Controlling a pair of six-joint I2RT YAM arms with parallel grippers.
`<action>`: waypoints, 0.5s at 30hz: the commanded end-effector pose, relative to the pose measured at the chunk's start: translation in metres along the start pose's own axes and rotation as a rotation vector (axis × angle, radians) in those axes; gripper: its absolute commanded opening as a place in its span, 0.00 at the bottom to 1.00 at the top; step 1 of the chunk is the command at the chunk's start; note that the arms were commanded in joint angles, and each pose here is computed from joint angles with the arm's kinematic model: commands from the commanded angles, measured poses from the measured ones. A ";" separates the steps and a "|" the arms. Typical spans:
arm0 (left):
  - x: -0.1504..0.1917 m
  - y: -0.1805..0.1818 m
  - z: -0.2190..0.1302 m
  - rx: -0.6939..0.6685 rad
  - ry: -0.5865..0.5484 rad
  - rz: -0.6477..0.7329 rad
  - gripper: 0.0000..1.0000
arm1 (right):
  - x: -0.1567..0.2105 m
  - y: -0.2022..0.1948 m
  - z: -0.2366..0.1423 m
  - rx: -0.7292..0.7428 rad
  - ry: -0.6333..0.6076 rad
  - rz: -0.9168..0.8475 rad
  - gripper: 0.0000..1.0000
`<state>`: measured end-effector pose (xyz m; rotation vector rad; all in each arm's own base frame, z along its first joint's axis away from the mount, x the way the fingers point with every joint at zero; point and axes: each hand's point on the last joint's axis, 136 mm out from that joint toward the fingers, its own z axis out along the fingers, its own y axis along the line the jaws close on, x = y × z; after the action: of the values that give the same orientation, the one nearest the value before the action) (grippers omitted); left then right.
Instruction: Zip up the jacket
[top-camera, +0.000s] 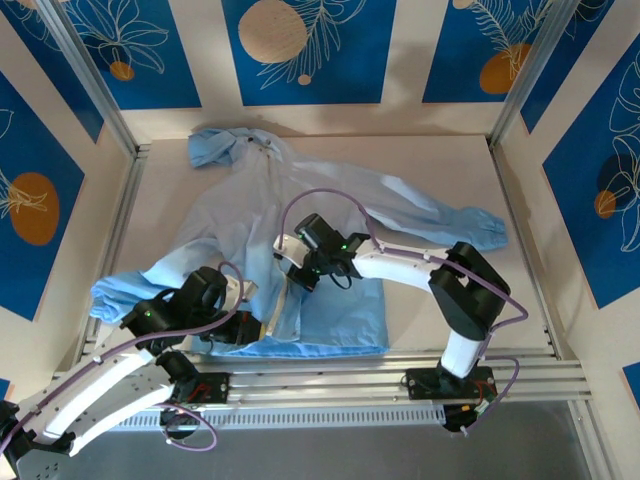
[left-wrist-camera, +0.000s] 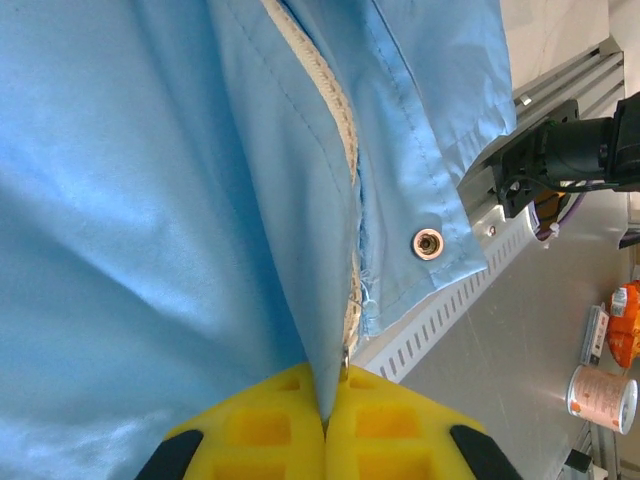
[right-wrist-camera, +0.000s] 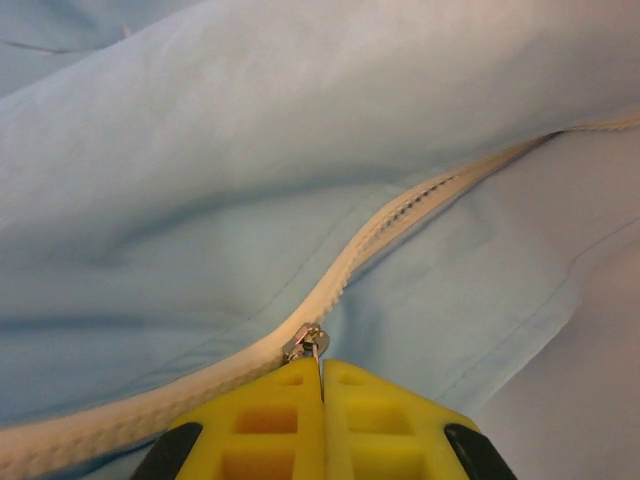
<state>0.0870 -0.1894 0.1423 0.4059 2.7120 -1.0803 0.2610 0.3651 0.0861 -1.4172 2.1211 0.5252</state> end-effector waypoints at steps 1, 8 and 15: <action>0.019 -0.013 -0.010 0.057 0.076 0.019 0.00 | -0.004 -0.033 0.003 0.106 0.014 0.009 0.00; 0.023 -0.009 -0.009 0.051 0.076 0.015 0.00 | -0.016 -0.050 0.013 0.114 0.006 0.006 0.00; 0.024 -0.007 -0.010 0.048 0.062 0.014 0.00 | -0.029 -0.073 0.018 0.135 0.003 0.008 0.00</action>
<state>0.0833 -0.1860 0.1480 0.4121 2.6796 -1.0970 0.3096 0.3796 0.0830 -1.3877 2.1304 0.4829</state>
